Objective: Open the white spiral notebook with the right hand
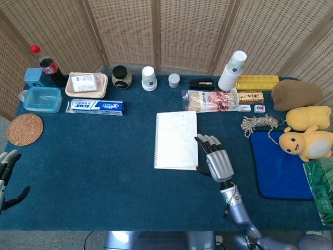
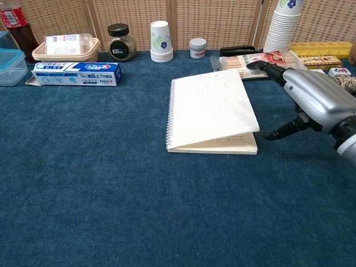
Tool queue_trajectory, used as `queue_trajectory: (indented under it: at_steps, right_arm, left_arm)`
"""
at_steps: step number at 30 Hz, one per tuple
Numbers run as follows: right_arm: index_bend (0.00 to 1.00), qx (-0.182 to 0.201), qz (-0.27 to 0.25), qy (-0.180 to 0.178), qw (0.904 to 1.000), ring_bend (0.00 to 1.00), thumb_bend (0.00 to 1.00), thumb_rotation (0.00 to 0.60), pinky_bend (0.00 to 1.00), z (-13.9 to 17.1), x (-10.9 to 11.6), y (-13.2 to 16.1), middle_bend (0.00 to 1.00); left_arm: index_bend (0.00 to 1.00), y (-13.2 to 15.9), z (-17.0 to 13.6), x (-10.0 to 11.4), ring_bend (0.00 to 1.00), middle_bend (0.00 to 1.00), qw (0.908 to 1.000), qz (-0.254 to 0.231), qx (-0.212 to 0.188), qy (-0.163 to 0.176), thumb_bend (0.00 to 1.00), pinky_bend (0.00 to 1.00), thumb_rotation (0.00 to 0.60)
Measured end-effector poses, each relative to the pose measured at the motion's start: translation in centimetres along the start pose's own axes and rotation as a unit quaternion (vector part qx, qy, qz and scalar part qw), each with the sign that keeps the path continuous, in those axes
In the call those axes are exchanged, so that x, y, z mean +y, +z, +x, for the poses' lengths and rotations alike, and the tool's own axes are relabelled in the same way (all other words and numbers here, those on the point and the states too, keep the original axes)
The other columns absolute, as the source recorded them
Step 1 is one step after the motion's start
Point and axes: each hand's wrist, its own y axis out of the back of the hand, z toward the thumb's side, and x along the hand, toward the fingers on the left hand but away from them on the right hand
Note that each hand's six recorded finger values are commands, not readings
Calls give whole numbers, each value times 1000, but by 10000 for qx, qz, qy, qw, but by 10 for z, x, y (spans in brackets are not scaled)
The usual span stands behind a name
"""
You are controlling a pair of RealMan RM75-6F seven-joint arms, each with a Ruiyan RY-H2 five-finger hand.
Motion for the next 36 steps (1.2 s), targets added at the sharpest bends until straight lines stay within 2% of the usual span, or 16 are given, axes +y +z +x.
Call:
queue_trajectory:
  at_steps: [5, 10, 15, 23, 27, 36]
  right_arm:
    - [96, -11, -277, -280, 9992, 158, 168, 600, 182, -11, 7, 8, 179]
    - [96, -88, -794, -622, 9949, 163, 163, 600, 183, -26, 17, 18, 179]
    - [96, -83, -1260, -748, 9892, 163, 159, 600, 186, -40, 25, 34, 178]
    - [92, 79, -1857, -526, 9812, 163, 150, 600, 188, -54, 30, 70, 167]
    - [90, 186, -2144, -242, 9763, 159, 146, 600, 188, -56, 28, 96, 165]
    - [77, 359, -2339, 259, 9712, 153, 140, 600, 204, -56, 15, 138, 156]
  left_arm:
    - [92, -1, -1, 0, 0, 43, 10000, -34, 12, 26, 252, 0, 600]
    - [90, -1, -3, 0, 0, 43, 10000, -64, 29, 56, 252, 0, 600]
    - [89, -3, -5, 2, 0, 43, 9999, -64, 43, 92, 253, 0, 600]
    - [89, -7, -10, 3, 0, 43, 9999, -75, 93, 123, 252, 0, 600]
    - [90, -8, -11, 1, 0, 43, 9998, -104, 112, 103, 252, 0, 600]
    - [88, -15, -15, 1, 0, 43, 9997, -159, 157, 127, 252, 0, 600]
